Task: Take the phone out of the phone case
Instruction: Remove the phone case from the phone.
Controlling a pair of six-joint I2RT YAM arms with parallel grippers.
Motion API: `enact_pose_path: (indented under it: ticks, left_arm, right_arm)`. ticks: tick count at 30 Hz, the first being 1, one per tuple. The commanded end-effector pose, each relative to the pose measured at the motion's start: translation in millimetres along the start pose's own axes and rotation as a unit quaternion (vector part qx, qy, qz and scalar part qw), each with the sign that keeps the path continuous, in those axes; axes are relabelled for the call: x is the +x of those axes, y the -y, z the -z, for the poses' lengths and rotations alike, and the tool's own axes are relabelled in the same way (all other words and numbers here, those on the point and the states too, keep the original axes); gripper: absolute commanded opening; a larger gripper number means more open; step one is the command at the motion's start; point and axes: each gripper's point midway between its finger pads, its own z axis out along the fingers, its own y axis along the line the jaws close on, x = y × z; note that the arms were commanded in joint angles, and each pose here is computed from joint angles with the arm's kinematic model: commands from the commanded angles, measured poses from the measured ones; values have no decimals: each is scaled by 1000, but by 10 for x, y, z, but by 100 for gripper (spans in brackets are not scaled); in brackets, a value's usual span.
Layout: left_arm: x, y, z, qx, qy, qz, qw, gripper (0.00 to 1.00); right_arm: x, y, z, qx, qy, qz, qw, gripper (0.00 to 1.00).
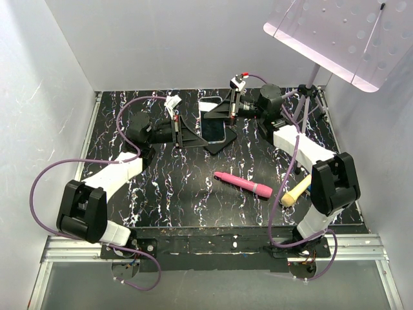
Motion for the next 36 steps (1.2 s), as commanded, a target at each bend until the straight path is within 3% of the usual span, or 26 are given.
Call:
enact_pose_path:
  ticks: [1, 8, 25, 36]
  left_arm:
    - [-19, 272, 37, 46, -12, -163, 985, 0]
    - [-102, 323, 5, 79, -4, -238, 968, 0]
    - [-244, -293, -122, 11, 4, -178, 984, 0]
    - [-316, -78, -143, 72, 3, -260, 963, 0]
  right_arm:
    - [158, -656, 173, -75, -14, -36, 996, 1]
    - [294, -971, 278, -131, -15, -75, 988, 1]
    - [242, -1343, 353, -205, -17, -83, 975, 1]
    - [287, -1424, 385, -222, -28, -102, 969, 1]
